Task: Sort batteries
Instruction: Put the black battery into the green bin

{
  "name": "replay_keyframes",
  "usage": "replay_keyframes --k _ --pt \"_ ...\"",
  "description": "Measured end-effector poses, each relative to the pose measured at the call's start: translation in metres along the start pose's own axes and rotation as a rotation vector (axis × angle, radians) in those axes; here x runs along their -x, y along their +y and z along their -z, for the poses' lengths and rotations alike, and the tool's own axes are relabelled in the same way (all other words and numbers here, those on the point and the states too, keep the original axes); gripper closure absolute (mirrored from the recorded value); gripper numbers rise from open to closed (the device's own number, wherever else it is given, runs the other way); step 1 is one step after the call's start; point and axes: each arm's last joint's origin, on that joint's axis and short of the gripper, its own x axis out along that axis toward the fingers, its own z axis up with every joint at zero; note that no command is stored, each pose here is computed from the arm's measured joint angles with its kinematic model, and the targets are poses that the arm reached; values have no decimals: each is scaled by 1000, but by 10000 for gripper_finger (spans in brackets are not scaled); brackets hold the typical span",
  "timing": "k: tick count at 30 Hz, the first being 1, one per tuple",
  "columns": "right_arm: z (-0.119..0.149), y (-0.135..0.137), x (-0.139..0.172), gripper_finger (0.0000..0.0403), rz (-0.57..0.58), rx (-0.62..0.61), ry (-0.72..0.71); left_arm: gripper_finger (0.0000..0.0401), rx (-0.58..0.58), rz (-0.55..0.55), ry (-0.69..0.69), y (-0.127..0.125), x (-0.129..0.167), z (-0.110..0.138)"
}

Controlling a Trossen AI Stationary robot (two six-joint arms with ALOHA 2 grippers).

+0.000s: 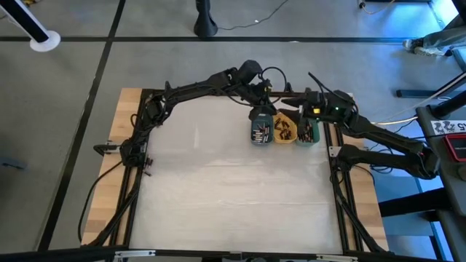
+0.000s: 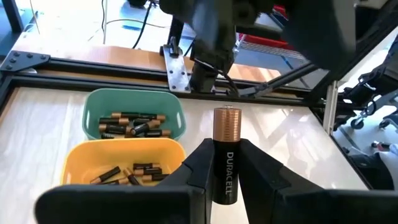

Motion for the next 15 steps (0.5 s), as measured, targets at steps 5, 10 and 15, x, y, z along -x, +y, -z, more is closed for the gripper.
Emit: replay_keyframes --k 5,10,15 --pt "1 2 9 196 32 7 29 351 -25 1 -4 0 0 -1" --pt "4 1 5 196 7 -26 48 350 -69 6 -33 -3 -3 -4" --pt "5 1 4 196 -2 -40 55 350 -97 34 -75 -7 -4 -10"
